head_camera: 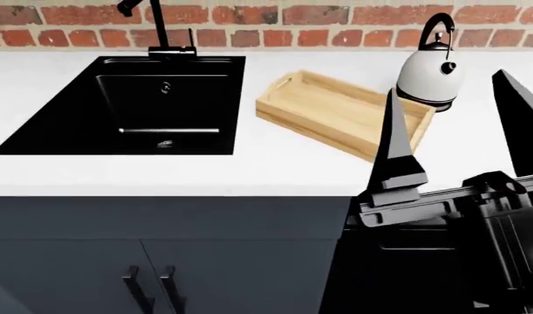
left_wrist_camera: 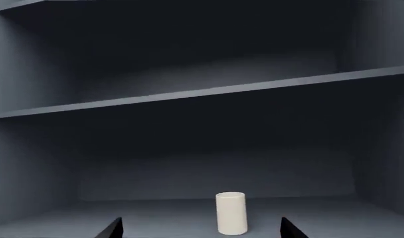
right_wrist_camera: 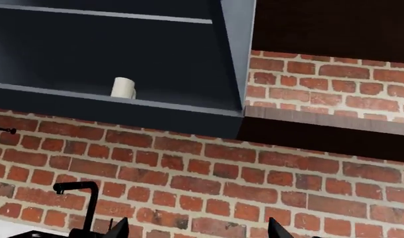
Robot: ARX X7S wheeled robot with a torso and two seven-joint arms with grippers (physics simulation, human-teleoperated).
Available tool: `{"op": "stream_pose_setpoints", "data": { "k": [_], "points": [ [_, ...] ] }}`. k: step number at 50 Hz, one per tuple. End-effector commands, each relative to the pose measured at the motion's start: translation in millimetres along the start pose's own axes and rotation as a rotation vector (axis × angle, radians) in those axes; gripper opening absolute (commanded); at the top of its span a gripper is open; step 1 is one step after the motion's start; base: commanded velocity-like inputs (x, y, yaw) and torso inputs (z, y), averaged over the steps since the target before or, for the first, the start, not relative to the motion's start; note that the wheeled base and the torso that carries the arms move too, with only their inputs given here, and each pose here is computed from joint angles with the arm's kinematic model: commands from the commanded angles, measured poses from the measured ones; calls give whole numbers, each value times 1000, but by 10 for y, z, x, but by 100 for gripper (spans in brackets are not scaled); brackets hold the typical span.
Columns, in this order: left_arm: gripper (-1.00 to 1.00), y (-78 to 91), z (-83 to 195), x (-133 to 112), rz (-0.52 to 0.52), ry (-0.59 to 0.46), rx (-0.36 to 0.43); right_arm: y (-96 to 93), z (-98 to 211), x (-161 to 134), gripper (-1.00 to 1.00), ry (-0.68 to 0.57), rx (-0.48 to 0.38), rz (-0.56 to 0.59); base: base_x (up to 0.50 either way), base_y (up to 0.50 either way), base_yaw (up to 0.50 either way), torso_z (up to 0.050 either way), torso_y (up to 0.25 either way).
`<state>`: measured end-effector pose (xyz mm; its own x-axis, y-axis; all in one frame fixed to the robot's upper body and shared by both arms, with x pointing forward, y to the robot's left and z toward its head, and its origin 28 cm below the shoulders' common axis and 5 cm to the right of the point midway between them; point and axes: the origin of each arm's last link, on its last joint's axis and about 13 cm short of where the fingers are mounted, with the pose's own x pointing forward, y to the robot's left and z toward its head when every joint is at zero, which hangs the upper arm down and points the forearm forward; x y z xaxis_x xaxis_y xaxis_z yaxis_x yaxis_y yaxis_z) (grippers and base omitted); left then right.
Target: Pick the kettle from the counter and place it on the tray. Then pick the mug from the cabinet and place it on the tray. Then close the cabinet doors.
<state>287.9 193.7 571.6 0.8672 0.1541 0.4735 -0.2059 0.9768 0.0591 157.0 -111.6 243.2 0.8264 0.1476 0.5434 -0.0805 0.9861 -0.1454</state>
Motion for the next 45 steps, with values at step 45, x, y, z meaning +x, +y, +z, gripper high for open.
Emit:
{"op": "stream_pose_setpoints", "data": {
  "k": [45],
  "points": [
    [100,52,-185,74,18,50,-9,-110,84,-58,100,89,-114,-152,500,0,0,0,1]
  ]
}}
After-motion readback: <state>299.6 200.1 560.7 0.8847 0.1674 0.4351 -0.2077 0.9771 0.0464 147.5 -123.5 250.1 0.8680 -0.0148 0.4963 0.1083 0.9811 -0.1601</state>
